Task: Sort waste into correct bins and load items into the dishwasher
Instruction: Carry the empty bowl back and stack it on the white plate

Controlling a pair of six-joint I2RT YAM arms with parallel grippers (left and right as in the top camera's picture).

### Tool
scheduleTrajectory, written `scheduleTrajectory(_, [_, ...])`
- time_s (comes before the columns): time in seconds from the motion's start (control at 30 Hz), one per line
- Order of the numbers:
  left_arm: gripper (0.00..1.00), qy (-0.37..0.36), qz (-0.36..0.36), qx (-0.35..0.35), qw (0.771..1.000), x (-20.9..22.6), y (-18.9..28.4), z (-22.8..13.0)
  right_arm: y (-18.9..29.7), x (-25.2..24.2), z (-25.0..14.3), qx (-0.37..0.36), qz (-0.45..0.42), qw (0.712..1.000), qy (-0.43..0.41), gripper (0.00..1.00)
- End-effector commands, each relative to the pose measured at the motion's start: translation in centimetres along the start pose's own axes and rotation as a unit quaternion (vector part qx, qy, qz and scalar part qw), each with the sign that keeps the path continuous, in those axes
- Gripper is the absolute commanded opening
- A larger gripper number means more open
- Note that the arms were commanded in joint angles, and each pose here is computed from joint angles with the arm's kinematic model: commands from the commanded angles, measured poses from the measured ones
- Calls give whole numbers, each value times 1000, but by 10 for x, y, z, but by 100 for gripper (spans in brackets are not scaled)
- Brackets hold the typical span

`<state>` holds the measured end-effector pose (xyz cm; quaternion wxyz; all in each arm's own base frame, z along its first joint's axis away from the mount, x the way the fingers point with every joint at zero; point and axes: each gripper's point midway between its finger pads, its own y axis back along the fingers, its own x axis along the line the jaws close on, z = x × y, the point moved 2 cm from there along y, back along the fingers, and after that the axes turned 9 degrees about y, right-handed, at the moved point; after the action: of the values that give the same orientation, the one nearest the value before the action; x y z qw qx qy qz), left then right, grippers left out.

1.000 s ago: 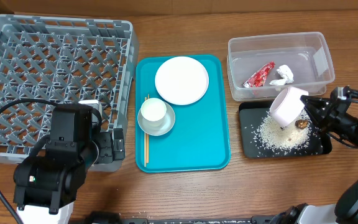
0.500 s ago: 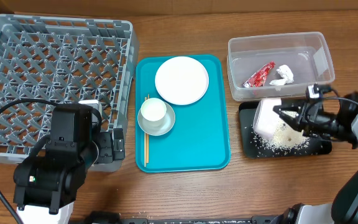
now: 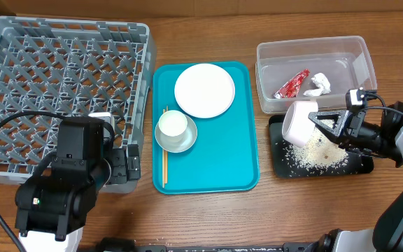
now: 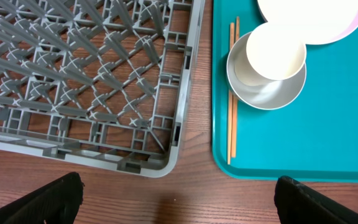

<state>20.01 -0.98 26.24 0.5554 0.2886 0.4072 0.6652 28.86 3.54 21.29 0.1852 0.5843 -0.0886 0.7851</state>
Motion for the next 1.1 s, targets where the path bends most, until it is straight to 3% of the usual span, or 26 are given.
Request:
scheduleTrajectory(0.0, [100,16,6,-12,1000,3,5,6,2,22,11,-27,40,998,32,4])
scheduleTrajectory(0.23, [100,16,6,-14,1000,3,5,7,3,-18,-12,61,-103,993,13,4])
scheduleTrajectory(0.43, [100,16,6,-14,1000,3,5,7,-5,11,-2,126,-142,977,93,4])
scheduleTrajectory(0.7, [100,17,4,-18,1000,2,5,8,-48,29,15,216,-321,907,167,4])
scheduleTrajectory(1.07, [100,17,4,-17,1000,2,5,8,-182,42,15,223,-347,797,441,4])
